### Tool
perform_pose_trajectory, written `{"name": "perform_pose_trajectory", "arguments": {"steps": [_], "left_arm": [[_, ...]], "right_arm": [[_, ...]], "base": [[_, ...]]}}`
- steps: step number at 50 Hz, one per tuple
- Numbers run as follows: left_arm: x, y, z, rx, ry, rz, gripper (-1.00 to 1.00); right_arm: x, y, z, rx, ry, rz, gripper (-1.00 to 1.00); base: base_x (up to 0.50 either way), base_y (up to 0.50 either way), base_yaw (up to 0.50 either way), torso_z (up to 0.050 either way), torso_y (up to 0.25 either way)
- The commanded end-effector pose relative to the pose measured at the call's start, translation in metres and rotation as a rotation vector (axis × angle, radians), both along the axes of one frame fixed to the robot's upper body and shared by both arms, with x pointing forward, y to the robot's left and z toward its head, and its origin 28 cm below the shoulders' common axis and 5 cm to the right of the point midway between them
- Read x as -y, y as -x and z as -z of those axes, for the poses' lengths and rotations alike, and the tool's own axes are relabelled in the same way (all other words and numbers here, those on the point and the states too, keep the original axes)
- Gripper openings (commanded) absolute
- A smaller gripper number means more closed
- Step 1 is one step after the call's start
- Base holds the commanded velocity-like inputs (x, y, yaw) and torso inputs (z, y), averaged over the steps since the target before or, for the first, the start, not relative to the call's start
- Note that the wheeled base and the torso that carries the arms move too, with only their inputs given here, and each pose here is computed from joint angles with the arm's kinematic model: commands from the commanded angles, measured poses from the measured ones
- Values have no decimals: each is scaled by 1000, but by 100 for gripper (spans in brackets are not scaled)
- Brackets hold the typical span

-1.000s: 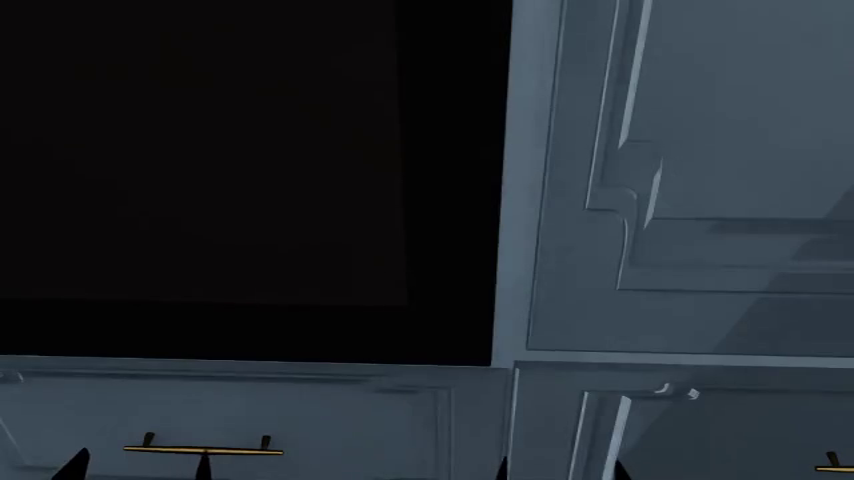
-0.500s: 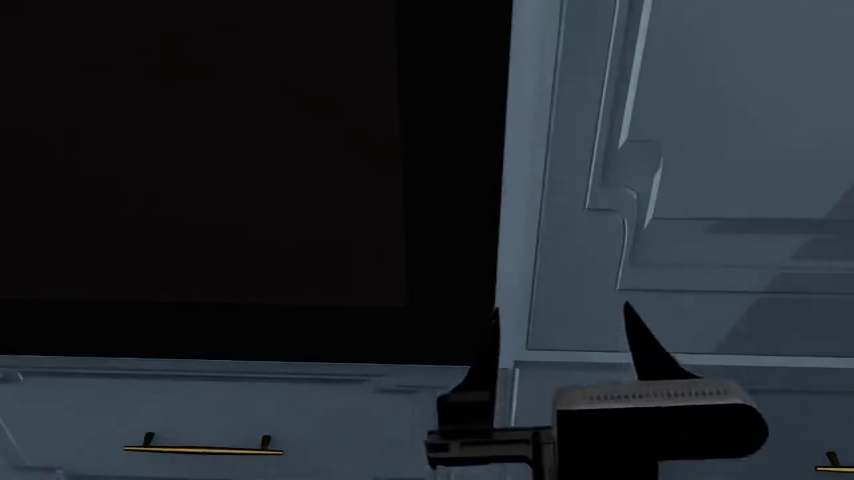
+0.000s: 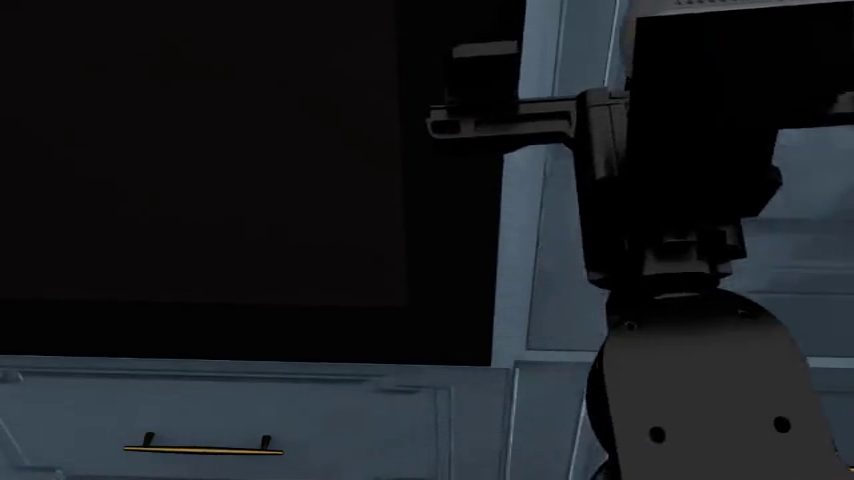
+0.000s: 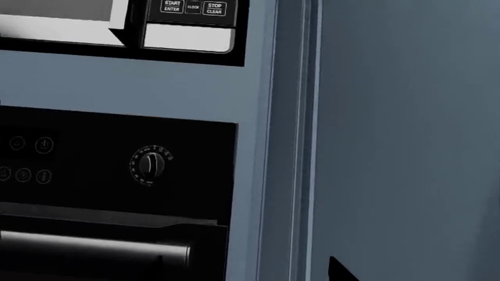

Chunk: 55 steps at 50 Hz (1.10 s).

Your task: Press the stop button on the microwave

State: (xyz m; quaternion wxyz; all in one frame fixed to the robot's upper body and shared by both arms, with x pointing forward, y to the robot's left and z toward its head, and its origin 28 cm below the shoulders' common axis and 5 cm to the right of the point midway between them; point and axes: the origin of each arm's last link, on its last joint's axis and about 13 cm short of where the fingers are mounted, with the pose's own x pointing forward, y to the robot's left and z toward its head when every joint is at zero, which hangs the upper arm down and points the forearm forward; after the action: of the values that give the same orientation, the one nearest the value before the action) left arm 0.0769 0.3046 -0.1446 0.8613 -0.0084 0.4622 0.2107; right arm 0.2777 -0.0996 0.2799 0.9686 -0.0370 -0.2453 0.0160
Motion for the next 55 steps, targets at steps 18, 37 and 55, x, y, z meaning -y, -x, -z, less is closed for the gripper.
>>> {"name": "perform_pose_trajectory", "arguments": {"steps": [18, 37, 55], "left_arm": [[4, 19, 5, -88, 38, -28, 100], [4, 19, 5, -88, 38, -28, 100], [4, 19, 5, -88, 38, -28, 100]], "right_arm": [[-9, -67, -164, 63, -43, 70, 100], [-39, -53, -247, 63, -102, 34, 100], [-56, -17, -298, 162, -95, 15, 100]], "base": [[0, 0, 0, 0, 0], [0, 0, 0, 4, 19], [0, 0, 0, 42, 180]]}}
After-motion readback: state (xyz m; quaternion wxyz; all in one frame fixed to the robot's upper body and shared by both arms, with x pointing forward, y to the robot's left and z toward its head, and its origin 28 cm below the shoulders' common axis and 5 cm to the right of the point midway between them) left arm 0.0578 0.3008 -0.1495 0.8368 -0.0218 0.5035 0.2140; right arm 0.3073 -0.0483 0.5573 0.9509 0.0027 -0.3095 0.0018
